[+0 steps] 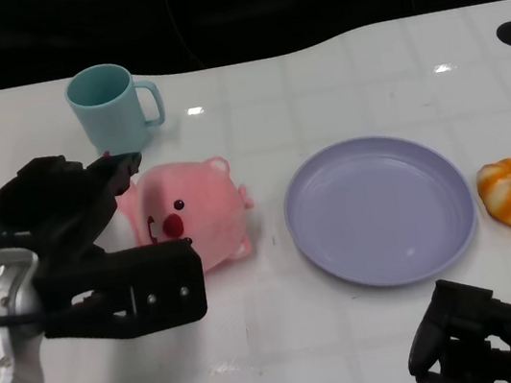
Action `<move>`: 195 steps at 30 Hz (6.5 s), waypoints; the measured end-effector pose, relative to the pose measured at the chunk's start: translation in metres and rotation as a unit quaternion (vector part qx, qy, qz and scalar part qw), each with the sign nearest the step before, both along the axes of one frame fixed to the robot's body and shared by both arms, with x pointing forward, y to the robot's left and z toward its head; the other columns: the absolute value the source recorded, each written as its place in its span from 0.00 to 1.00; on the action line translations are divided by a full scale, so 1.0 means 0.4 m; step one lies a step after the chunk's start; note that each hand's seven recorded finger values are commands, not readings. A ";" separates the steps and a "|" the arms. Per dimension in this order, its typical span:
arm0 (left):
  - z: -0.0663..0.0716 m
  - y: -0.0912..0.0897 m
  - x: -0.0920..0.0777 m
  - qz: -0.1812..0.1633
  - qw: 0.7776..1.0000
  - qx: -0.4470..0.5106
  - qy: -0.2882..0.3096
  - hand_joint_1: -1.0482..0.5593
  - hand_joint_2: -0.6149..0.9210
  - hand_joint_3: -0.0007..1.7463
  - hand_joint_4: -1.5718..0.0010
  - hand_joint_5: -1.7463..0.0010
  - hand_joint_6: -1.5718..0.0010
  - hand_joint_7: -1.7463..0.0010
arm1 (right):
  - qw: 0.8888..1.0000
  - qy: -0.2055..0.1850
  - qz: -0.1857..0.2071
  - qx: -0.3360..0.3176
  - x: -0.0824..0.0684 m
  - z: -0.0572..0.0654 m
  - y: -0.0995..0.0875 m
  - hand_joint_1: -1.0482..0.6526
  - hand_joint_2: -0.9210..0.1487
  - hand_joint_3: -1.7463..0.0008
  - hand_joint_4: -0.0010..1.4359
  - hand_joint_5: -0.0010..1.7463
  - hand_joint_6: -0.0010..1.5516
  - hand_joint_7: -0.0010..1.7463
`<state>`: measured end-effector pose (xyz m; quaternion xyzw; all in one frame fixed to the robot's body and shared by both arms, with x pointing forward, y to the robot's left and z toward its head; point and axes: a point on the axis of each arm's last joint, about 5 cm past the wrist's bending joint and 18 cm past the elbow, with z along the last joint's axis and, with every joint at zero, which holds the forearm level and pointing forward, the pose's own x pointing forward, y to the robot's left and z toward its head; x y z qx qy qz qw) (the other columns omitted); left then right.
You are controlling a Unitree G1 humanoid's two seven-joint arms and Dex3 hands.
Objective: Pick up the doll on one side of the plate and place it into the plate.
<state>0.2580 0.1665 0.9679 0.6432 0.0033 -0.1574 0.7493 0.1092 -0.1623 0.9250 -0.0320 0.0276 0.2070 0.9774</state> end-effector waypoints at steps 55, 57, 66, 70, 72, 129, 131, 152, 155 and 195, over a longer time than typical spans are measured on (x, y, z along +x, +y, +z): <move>-0.215 -0.022 0.125 0.025 0.999 -0.026 -0.037 0.50 1.00 0.15 0.50 0.00 0.65 0.00 | 1.000 0.009 -0.001 0.005 -0.020 0.011 0.004 0.47 0.04 0.67 0.44 1.00 0.29 0.94; -0.217 -0.018 0.122 0.026 0.998 -0.035 -0.041 0.52 0.99 0.15 0.48 0.00 0.62 0.00 | 1.000 0.009 -0.001 0.006 -0.020 0.011 0.005 0.47 0.04 0.66 0.44 1.00 0.29 0.94; -0.216 0.023 0.101 0.039 0.991 -0.103 -0.073 0.54 0.81 0.44 0.45 0.00 0.57 0.00 | 1.000 0.007 -0.004 0.005 -0.021 0.013 0.008 0.47 0.04 0.66 0.45 1.00 0.29 0.94; -0.198 0.025 0.100 0.051 0.984 -0.152 -0.075 0.57 0.74 0.58 0.42 0.00 0.53 0.00 | 1.000 0.008 -0.005 0.006 -0.021 0.013 0.008 0.48 0.05 0.66 0.45 1.00 0.29 0.94; -0.184 0.018 0.100 0.049 0.982 -0.168 -0.075 0.57 0.72 0.62 0.42 0.00 0.53 0.00 | 1.000 0.008 -0.005 0.005 -0.022 0.013 0.008 0.49 0.05 0.65 0.45 1.00 0.29 0.94; -0.073 -0.415 0.130 -0.108 0.972 -0.210 0.017 0.50 0.86 0.25 0.50 0.05 0.46 0.55 | 1.000 0.005 0.001 0.003 -0.031 0.020 0.028 0.49 0.06 0.63 0.45 1.00 0.28 0.96; -0.068 -0.423 0.130 -0.107 0.970 -0.219 0.021 0.49 0.89 0.19 0.53 0.05 0.46 0.73 | 1.000 0.005 0.002 0.004 -0.031 0.021 0.029 0.48 0.06 0.62 0.45 1.00 0.28 0.96; 0.024 -0.383 0.149 -0.201 0.970 -0.130 0.043 0.03 1.00 0.33 1.00 1.00 0.98 1.00 | 1.000 0.009 -0.002 0.003 -0.029 0.022 0.020 0.50 0.06 0.62 0.44 1.00 0.28 0.96; 0.035 -0.365 0.149 -0.204 0.968 -0.139 0.047 0.04 1.00 0.32 0.98 0.99 0.97 0.99 | 1.000 0.008 -0.002 0.001 -0.027 0.021 0.015 0.50 0.06 0.62 0.44 1.00 0.28 0.96; -0.066 -0.061 -0.172 -0.055 0.723 -0.665 0.181 0.41 0.71 0.62 0.63 0.23 0.63 0.36 | 1.000 0.006 0.002 0.001 -0.023 0.019 0.003 0.48 0.08 0.61 0.44 1.00 0.28 0.95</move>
